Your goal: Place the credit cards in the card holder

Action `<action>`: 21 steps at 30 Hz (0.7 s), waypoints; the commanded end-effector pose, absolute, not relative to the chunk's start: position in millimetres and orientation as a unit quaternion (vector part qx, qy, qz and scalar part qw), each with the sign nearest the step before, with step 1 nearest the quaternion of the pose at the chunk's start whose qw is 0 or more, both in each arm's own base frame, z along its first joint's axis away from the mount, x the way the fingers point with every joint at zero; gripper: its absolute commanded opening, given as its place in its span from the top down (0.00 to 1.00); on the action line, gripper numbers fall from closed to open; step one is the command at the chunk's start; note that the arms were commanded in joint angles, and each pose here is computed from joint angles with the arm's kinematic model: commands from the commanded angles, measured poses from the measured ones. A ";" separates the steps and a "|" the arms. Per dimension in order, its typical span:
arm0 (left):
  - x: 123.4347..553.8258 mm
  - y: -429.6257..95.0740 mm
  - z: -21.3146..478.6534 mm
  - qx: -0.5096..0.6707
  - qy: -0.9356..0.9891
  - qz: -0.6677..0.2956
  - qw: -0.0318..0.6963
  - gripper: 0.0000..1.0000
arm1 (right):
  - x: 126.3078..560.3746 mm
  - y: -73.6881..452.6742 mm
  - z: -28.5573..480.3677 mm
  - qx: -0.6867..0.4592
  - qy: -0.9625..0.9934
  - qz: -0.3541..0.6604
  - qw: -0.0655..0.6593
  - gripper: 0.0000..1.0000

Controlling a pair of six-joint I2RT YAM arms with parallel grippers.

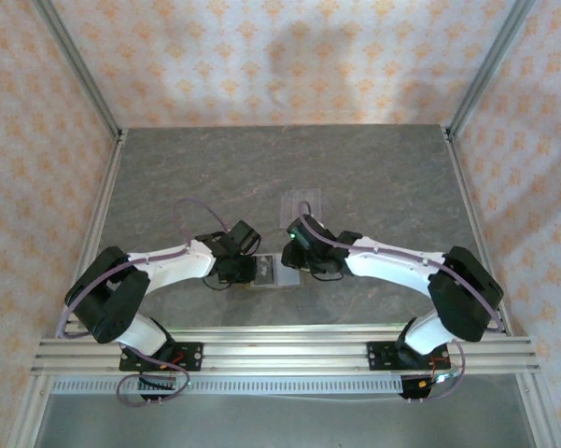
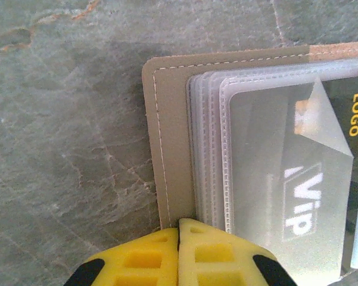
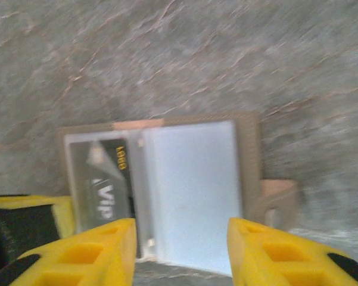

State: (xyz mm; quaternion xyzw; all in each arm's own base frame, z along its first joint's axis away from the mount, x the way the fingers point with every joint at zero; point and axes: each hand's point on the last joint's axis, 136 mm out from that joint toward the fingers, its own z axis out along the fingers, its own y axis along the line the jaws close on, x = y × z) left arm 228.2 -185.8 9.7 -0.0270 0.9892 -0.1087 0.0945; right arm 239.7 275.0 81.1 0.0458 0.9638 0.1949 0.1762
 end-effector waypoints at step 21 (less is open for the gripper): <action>213.8 -196.5 -19.6 0.013 0.993 -0.097 0.069 0.93 | 248.1 224.3 70.9 0.021 0.982 0.026 0.188 1.00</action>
